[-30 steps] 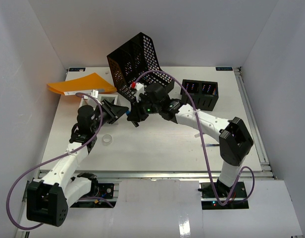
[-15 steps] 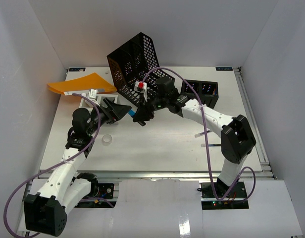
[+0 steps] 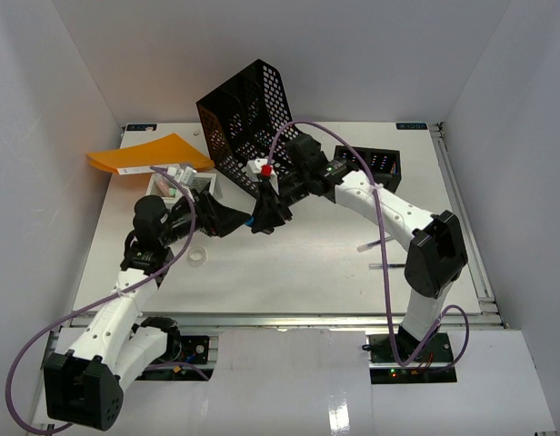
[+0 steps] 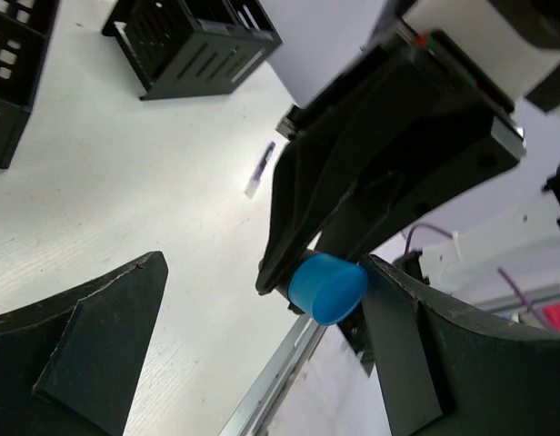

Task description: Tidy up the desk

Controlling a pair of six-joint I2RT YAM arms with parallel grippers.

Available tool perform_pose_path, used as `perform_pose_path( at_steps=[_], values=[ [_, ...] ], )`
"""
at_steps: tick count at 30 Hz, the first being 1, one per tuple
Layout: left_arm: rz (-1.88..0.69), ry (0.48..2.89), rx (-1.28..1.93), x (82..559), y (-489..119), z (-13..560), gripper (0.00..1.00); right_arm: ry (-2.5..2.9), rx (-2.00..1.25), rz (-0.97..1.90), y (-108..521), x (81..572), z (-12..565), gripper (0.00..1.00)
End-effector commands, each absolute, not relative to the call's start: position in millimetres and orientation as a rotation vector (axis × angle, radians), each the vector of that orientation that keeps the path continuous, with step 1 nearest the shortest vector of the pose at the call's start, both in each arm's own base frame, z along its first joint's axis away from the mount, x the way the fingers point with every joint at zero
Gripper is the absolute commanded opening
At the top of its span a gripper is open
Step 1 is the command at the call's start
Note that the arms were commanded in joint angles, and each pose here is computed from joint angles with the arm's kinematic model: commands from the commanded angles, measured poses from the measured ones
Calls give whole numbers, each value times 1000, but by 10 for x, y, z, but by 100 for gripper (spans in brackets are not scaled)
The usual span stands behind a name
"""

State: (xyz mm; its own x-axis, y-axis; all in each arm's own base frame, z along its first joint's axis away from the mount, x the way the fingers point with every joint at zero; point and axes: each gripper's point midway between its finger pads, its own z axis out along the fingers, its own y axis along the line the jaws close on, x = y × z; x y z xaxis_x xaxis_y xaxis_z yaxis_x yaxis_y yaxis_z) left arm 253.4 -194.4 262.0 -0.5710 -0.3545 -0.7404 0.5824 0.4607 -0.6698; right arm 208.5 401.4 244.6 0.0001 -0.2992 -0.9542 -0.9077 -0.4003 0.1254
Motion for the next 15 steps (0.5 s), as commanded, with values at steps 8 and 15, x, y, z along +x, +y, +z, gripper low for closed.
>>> perform_pose_path(
  at_steps=[8, 15],
  values=[
    [-1241, 1588, 684, 2207, -2079, 2780, 79, 1178, -1836, 1486, 4073, 1810, 2295, 8],
    [-1272, 1588, 725, 2100, -2089, 2705, 62, 1188, -1832, 1501, 4101, 1804, 2307, 8]
  ],
)
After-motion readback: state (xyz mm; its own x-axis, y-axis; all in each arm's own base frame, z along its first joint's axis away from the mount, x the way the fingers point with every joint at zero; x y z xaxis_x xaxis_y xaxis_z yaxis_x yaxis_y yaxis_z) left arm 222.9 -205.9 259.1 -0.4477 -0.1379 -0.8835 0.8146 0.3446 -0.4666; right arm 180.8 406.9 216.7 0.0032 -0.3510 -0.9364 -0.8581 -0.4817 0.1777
